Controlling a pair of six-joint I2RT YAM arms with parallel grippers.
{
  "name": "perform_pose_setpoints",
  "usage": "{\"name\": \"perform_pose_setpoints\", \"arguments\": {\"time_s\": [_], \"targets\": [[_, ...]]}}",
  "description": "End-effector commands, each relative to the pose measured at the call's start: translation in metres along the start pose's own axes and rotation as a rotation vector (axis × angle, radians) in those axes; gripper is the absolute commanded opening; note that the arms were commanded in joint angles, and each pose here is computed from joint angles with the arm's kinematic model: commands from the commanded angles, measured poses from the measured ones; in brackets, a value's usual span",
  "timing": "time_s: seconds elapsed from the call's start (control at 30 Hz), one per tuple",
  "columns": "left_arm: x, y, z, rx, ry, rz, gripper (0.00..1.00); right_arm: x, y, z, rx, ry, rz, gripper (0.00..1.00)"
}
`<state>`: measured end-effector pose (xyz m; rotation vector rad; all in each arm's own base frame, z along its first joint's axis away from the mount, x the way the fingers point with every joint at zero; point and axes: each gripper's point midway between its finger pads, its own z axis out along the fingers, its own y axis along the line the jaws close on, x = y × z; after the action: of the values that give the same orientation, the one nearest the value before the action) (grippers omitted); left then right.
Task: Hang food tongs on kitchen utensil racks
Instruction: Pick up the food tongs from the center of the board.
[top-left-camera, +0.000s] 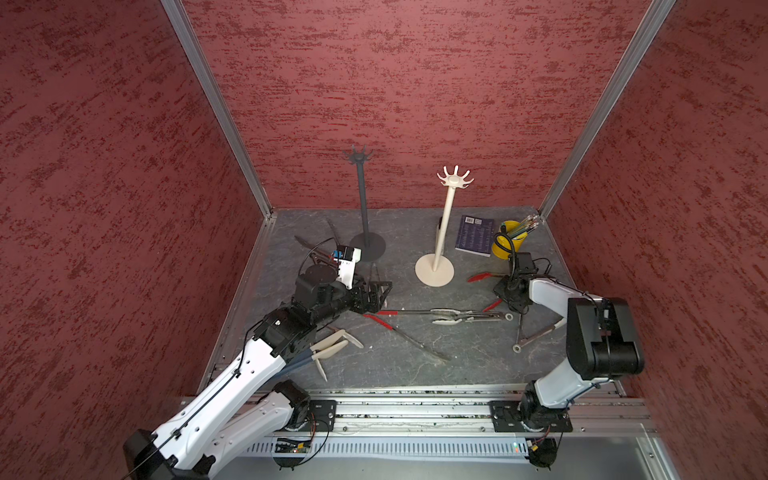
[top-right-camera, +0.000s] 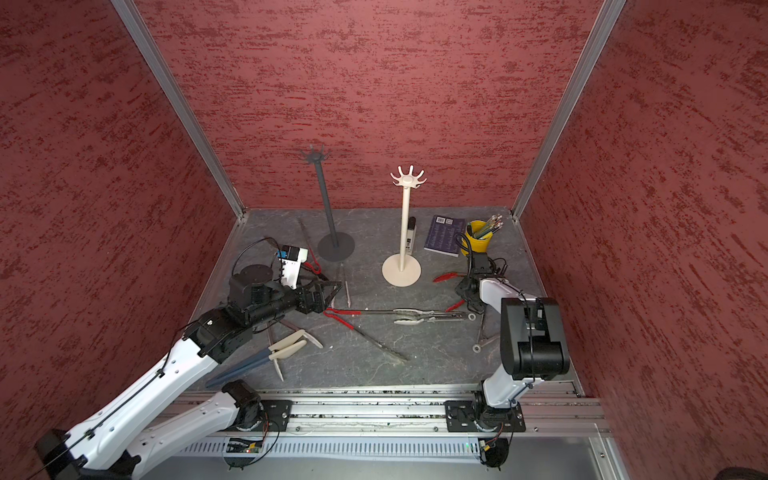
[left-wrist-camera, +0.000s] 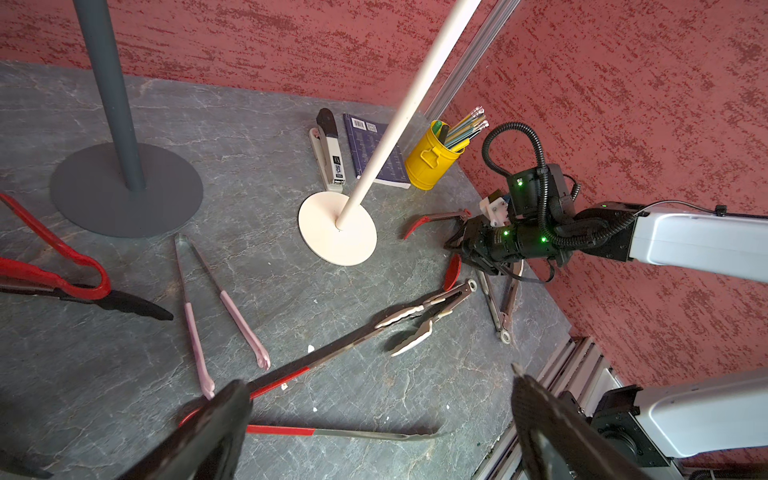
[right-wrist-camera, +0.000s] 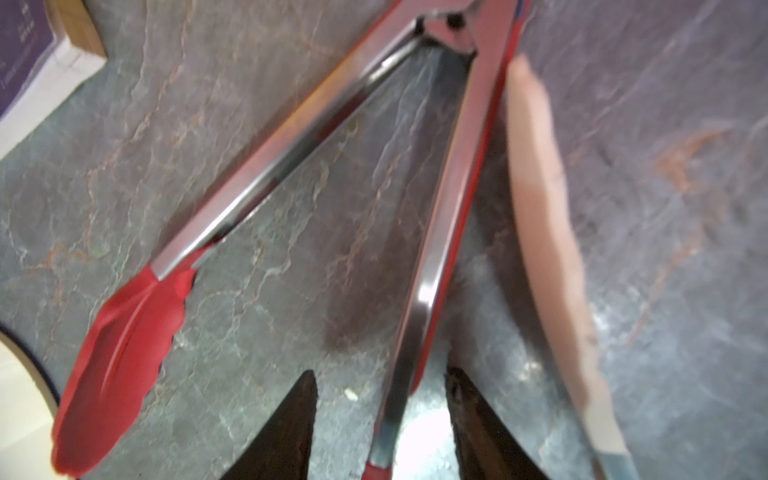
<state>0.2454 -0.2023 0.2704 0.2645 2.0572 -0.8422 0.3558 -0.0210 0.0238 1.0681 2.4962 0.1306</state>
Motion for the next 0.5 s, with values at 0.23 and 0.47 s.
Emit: {"name": "perform_pose_setpoints", "arguments": {"time_s": [0.23, 0.47], "targets": [[-0.003, 0.0, -0.002, 0.008, -0.016, 0.011, 1.0, -0.022, -0.001, 0.009, 0.034, -0.032, 0.001, 0.48], [-0.004, 0.001, -0.002, 0.005, -0.017, 0.012, 1.0, -0.018, -0.004, 0.015, 0.039, -0.024, -0.003, 0.43]]}}
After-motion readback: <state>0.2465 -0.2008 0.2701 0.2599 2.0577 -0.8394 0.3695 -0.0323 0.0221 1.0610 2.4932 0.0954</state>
